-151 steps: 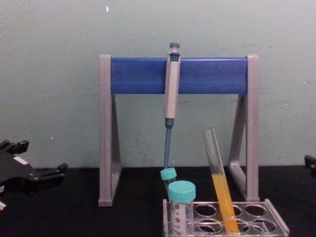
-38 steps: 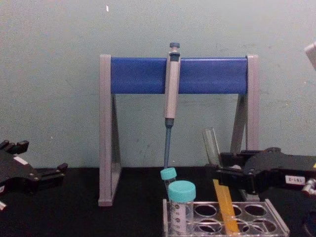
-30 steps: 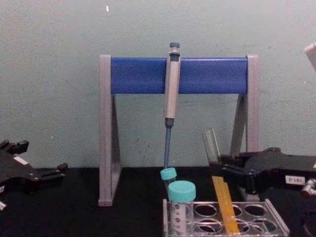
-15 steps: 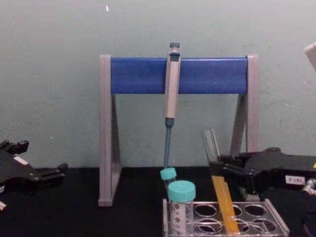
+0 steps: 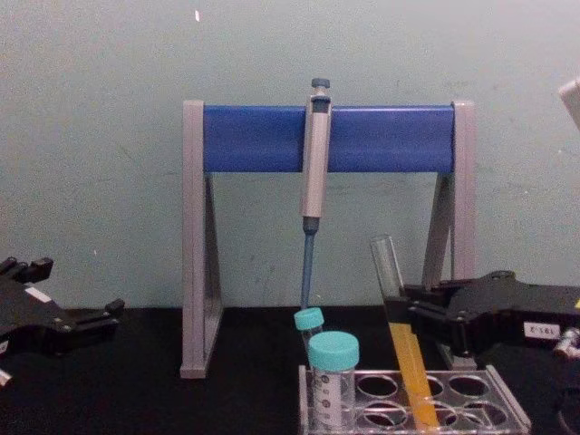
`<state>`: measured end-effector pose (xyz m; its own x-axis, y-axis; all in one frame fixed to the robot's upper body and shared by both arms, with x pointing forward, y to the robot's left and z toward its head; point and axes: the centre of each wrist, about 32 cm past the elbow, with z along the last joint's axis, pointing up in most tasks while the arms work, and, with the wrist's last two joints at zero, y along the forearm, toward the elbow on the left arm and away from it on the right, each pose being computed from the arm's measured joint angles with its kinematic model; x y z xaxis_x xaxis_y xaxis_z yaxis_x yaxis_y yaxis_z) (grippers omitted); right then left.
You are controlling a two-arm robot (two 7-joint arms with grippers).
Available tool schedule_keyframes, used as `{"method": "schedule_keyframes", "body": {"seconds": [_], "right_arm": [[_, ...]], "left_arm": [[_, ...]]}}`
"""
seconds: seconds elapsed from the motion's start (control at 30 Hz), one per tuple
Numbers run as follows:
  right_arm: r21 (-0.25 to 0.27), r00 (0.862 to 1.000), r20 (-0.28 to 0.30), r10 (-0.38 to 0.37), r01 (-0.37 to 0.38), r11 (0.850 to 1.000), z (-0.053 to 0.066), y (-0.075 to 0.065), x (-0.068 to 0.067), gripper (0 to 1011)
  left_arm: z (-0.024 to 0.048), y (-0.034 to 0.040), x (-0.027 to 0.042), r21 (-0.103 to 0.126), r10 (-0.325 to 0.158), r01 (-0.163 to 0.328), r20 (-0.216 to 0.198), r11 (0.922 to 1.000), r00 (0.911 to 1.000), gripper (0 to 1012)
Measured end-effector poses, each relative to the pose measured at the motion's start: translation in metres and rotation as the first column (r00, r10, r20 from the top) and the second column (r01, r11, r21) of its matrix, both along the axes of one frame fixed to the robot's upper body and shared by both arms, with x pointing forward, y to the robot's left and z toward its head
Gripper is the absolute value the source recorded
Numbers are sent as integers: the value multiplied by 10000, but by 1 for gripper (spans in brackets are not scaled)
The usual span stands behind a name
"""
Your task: Pick up the test tube from the test tube rack, shake it, then place it back into the test tube rack.
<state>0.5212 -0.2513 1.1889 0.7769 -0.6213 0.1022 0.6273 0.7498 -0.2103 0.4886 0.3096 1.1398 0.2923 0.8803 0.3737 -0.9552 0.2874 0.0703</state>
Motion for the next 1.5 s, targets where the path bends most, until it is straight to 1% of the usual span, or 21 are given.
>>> {"method": "schedule_keyframes", "body": {"seconds": [0.1,0.23,0.3,0.33,0.47,0.57,0.67,0.77,0.87,1.1,1.5], "right_arm": [[34,10000,68,12,-12,10000,-3,-5,-1,204],[373,9997,261,12,-22,9993,-21,-39,-12,204],[641,9993,373,34,-58,9979,-32,-63,-22,204],[859,9989,458,47,-87,9963,-39,-84,-31,204],[1323,9977,666,84,-172,9911,-48,-130,-56,204],[1875,9947,1008,189,-376,9815,-51,-192,-93,204],[2283,9901,1367,305,-615,9716,-50,-244,-126,204],[2548,9857,1640,400,-815,9636,-46,-280,-147,204],[2830,9778,2018,563,-1133,9524,-36,-331,-171,204],[3054,9663,2469,727,-1487,9405,-16,-398,-189,204],[3153,9586,2775,643,-1541,9364,19,-421,-179,204]], "left_arm": [[0,0,0,0,0,0,1,10000,10000,1001],[0,0,0,1,0,0,0,10000,10000,1001],[0,0,0,1,0,0,0,10000,10000,1001],[0,0,0,1,1,-1,1,10000,10000,1001],[0,0,0,0,0,0,1,10000,10000,1001],[0,0,0,0,0,0,0,10000,10000,1001],[0,0,0,0,0,0,0,10000,10000,1001],[0,0,0,0,0,0,1,10000,10000,1001],[0,0,0,0,0,0,1,10000,10000,1001],[0,0,0,0,0,0,0,10000,10000,1001],[0,0,0,0,0,0,1,10000,10000,1001]]}}
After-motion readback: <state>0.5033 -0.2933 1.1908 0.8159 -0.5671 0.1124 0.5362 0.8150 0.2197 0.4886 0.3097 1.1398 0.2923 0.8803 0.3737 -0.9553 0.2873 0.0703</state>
